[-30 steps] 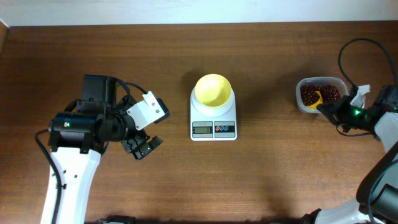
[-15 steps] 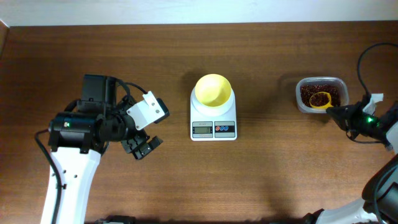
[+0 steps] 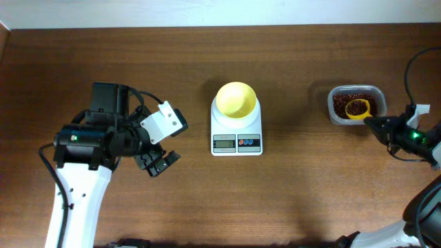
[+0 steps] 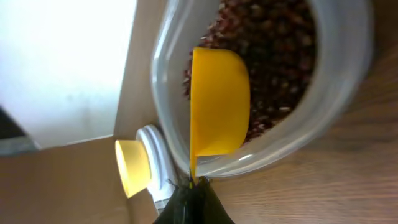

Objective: Scoop item into bowl and weigh 50g on scale
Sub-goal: 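Dip the scoop into the red beans with the right gripper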

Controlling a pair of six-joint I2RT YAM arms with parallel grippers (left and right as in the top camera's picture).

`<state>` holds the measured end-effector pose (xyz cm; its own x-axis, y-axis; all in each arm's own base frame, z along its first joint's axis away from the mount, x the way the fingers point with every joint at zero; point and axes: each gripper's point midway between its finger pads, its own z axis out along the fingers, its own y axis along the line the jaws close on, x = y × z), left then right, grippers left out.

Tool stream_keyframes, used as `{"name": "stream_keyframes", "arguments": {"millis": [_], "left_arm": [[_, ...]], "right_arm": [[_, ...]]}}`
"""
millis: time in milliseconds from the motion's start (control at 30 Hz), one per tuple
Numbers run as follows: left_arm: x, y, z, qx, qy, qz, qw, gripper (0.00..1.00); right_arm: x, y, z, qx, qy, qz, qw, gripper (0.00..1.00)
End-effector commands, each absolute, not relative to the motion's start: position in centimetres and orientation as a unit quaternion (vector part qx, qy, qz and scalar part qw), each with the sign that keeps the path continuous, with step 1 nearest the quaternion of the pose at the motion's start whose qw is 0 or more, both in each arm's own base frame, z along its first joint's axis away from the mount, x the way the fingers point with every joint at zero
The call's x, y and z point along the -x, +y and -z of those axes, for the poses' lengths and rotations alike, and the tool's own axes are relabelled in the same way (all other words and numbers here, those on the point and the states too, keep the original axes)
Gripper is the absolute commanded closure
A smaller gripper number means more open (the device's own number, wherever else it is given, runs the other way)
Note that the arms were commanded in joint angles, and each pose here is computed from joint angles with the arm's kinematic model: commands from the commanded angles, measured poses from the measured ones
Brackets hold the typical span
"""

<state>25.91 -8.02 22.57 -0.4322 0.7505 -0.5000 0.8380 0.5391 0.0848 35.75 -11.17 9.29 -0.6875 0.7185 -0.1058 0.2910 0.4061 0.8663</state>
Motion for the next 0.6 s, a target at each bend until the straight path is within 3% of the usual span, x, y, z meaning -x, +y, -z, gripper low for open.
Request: {"name": "stream_keyframes", "arguments": {"millis": [0, 333, 567], "left_arm": [[-25.9, -7.9, -22.2, -0.477, 0.840, 0.088, 0.243, 0.01], [-25.8, -7.9, -22.2, -0.477, 0.840, 0.088, 0.243, 0.01], [-25.8, -7.9, -22.2, -0.477, 0.840, 0.089, 0.243, 0.01]], "right_arm": [[-35.2, -12.4, -8.2, -0.293, 0.832, -0.393, 0.259, 0.96], [-35.5, -11.7, -10.0, -0.221, 0.836, -0.401, 0.303, 0.96], [-35.1, -12.2, -10.0, -0.247, 0.843, -0.379, 0.289, 0.96]]}}
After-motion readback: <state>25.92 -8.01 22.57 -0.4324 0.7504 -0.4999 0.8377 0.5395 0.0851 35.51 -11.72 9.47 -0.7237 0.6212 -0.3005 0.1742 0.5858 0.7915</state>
